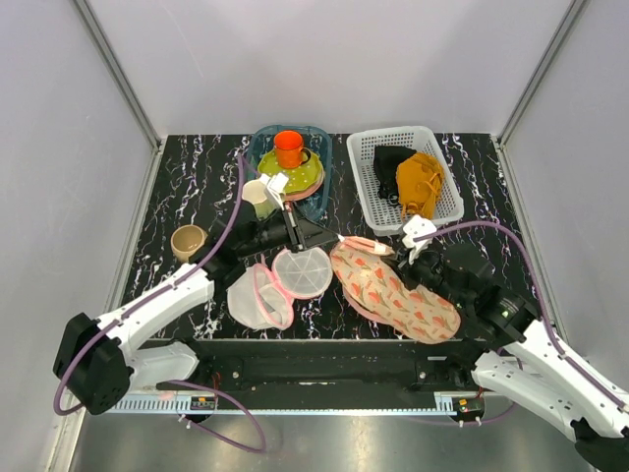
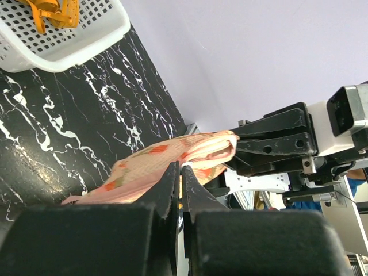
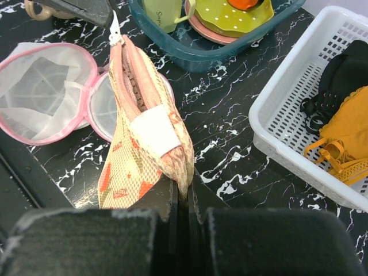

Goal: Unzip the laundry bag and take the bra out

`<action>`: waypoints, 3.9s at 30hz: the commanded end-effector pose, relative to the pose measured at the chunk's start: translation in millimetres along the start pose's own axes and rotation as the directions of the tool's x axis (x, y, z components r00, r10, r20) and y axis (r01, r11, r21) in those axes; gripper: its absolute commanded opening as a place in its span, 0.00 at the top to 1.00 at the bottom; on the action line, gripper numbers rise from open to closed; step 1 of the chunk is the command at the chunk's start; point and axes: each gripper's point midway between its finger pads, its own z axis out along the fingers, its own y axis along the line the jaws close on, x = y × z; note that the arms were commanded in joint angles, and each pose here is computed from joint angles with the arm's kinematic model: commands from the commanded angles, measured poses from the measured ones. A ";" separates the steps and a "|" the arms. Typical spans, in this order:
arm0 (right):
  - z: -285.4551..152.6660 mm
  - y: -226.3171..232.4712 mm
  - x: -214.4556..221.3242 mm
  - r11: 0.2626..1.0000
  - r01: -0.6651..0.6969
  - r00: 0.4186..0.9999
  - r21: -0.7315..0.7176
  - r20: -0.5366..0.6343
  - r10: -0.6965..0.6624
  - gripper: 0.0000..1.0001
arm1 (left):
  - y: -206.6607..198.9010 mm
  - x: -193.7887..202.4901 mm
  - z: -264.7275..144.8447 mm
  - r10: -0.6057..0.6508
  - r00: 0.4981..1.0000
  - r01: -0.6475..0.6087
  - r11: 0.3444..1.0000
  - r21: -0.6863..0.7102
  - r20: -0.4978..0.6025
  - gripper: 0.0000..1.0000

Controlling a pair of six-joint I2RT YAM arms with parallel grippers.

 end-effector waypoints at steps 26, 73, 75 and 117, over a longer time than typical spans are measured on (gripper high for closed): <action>-5.8 -0.4 -30.8 1.000 -0.018 0.992 -0.001 0.125 0.018 1.00 | -22.5 0.5 -36.0 0.209 0.978 -0.209 0.970 0.121 0.015 0.48; -6.8 6.4 -39.2 0.999 -0.023 0.991 -0.043 0.133 0.029 1.00 | -4.8 11.4 5.8 0.175 0.974 -0.138 0.962 0.236 -0.144 0.34; -7.6 7.6 -41.0 0.999 -0.024 0.990 -0.049 0.138 0.030 1.00 | -3.0 12.6 6.7 0.176 0.973 -0.139 0.962 0.234 -0.148 0.32; -0.9 6.3 -30.9 0.999 -0.020 0.994 -0.040 0.106 0.024 1.00 | 0.1 16.3 6.5 0.086 0.986 -0.035 0.945 0.326 -0.143 0.69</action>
